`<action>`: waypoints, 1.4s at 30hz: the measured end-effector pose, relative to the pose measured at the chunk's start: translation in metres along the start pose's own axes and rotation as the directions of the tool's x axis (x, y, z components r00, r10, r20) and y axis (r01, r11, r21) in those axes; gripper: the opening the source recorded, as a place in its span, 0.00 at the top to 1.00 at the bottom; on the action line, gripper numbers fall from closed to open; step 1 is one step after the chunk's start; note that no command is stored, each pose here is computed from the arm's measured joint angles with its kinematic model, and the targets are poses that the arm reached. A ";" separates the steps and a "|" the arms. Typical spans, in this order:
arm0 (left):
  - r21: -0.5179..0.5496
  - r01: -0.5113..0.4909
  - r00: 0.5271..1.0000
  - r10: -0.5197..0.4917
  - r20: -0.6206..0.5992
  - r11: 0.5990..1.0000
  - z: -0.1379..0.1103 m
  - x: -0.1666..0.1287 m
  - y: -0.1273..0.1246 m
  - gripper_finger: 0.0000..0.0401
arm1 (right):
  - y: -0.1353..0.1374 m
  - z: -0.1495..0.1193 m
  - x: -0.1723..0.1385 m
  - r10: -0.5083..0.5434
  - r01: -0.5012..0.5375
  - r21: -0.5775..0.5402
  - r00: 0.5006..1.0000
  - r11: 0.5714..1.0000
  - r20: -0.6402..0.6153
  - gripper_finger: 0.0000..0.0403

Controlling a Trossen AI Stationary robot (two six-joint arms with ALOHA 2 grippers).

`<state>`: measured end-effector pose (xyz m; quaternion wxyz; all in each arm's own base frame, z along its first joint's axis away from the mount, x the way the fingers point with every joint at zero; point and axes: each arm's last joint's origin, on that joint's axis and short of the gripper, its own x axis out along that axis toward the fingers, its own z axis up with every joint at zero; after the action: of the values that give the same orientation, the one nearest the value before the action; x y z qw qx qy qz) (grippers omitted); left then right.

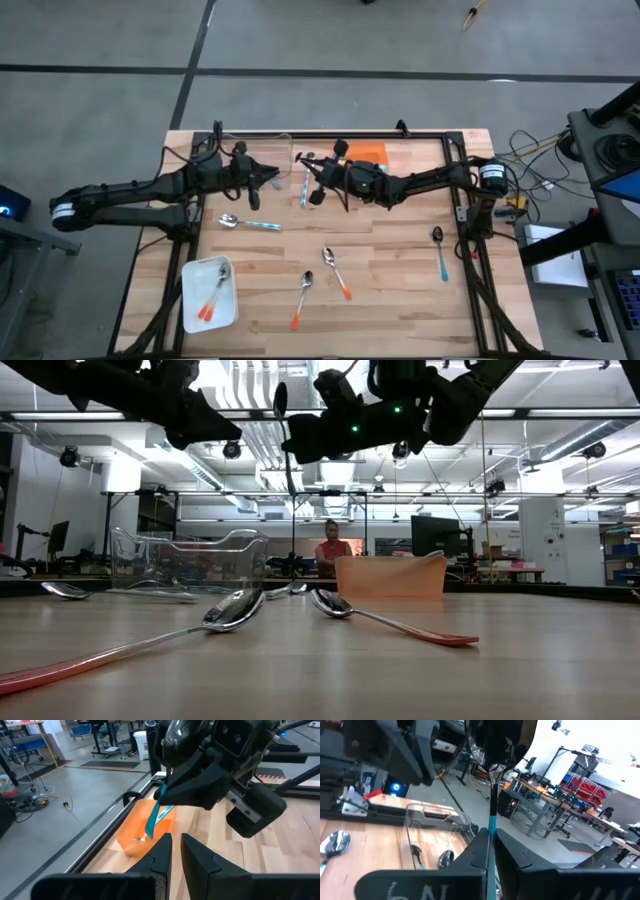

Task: Sort silverware by color (type)
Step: Put the blue spoon into the transparent bin

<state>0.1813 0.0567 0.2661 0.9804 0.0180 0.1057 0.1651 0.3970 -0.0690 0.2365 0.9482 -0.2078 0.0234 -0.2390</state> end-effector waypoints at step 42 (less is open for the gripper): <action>-0.224 -0.087 0.995 0.096 0.029 0.971 0.001 0.011 0.002 0.94 | -0.003 0.012 0.015 0.023 -0.021 -0.064 0.999 0.998 0.041 0.98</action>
<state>0.1911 0.0625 0.2647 0.9695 -0.0839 0.0659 0.2206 0.4112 -0.0737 0.2496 0.9440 -0.2425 0.0136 -0.2233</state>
